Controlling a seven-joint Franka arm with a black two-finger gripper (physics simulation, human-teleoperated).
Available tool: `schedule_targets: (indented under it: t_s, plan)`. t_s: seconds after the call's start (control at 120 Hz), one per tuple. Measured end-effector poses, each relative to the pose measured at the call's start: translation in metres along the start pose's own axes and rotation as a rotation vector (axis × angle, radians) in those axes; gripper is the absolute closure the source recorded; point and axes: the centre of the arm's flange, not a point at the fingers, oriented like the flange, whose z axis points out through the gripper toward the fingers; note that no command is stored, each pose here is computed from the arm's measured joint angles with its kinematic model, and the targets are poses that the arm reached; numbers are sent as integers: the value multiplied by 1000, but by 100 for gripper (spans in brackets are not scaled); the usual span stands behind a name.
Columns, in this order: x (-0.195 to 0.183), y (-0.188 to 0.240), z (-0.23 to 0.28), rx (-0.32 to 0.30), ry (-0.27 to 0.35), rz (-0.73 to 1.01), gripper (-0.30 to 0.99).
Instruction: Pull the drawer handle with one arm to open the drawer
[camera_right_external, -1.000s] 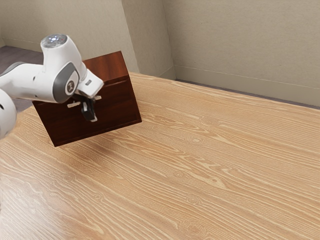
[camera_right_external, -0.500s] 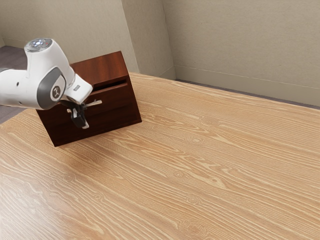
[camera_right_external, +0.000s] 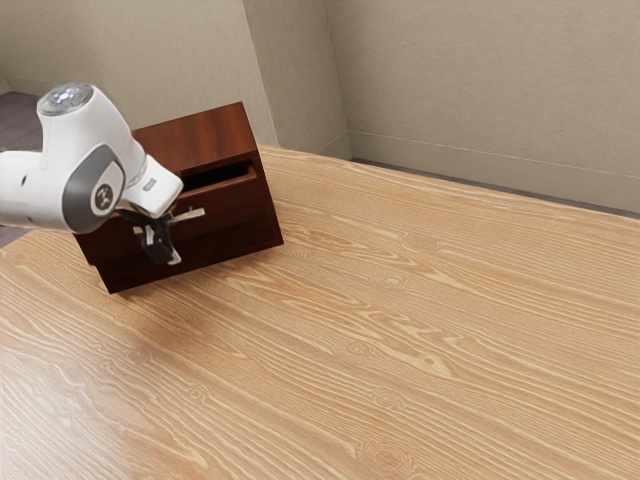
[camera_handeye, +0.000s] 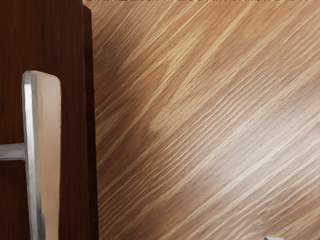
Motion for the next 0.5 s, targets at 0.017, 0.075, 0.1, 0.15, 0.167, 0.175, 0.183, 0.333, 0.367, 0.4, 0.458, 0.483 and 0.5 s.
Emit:
schedule_targets:
  t_s: [0.017,0.075,0.1,0.15,0.167,0.175,0.183,0.333,0.367,0.4,0.458,0.483,0.5]
  plan:
    - [0,2,-2,1,3,0,18]
    - [-1,7,-9,6,13,2,23]
    - [-1,10,-12,8,17,3,25]
    - [-2,15,-17,9,23,7,25]
    - [-3,17,-17,9,25,8,25]
    - [-3,18,-18,9,25,8,24]
    - [-3,19,-18,8,26,9,24]
    - [-7,34,-25,10,40,14,22]
    - [-8,37,-27,11,42,14,23]
    - [-9,40,-29,12,44,16,23]
    - [-10,45,-34,15,48,20,23]
    - [-12,48,-36,16,50,21,22]
    - [-13,50,-38,17,52,22,22]
